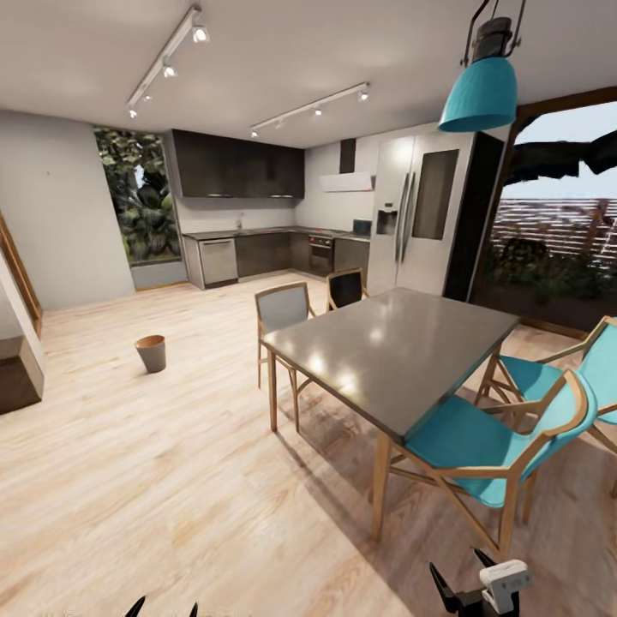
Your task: Put the three can of soda from the living room inside the tash can in the kitchen.
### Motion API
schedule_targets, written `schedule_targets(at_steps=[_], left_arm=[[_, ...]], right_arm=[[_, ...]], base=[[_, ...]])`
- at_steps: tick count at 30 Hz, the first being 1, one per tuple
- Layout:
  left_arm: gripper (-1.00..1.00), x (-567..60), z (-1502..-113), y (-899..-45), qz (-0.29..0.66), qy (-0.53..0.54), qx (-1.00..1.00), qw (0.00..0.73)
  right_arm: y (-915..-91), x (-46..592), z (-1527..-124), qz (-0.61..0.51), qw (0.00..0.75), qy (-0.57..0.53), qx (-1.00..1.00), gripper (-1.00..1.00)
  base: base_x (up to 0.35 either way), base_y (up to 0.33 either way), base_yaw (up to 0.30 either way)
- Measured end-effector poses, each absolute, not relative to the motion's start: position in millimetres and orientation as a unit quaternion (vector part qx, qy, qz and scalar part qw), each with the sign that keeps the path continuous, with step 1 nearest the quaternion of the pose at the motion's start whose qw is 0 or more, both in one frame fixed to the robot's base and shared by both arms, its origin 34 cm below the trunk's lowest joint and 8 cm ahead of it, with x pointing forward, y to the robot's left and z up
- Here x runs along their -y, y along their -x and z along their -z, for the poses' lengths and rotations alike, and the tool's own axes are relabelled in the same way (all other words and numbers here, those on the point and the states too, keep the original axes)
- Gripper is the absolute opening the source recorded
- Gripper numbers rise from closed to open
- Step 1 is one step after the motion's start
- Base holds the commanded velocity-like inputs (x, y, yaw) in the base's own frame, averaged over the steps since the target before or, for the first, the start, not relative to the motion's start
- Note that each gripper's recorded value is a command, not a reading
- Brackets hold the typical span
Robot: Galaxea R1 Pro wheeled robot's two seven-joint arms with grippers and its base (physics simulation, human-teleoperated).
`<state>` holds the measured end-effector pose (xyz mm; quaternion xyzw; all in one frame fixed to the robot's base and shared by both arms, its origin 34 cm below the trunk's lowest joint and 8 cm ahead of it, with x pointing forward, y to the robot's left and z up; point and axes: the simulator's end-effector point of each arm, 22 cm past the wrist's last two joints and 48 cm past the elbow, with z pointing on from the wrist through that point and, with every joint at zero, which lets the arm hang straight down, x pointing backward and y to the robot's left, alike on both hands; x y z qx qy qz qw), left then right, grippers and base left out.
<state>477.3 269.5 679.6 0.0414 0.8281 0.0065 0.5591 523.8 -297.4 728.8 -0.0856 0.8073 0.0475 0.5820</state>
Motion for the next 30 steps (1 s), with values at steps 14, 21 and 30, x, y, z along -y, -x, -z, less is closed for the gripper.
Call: schedule_targets(at_steps=[14, 21, 30], left_arm=[[1.0, -269, -681, -478, -0.007, -0.041, -0.827, 0.56], [1.0, -269, -680, -478, -0.006, -0.041, -0.827, 0.56], [1.0, -268, -679, -477, -0.006, -0.041, -0.828, 0.559]], right_arm=[[-522, 297, -725, -0.048, 0.578, 0.085, -0.81, 1.0], [-520, 296, -719, -0.05, 0.573, 0.085, -0.814, 1.0], [-518, 296, -716, -0.051, 0.57, 0.084, -0.816, 1.0]], base=[[0.0, 0.0, 0.251], [0.0, 0.0, 0.253], [0.0, 0.0, 0.254]])
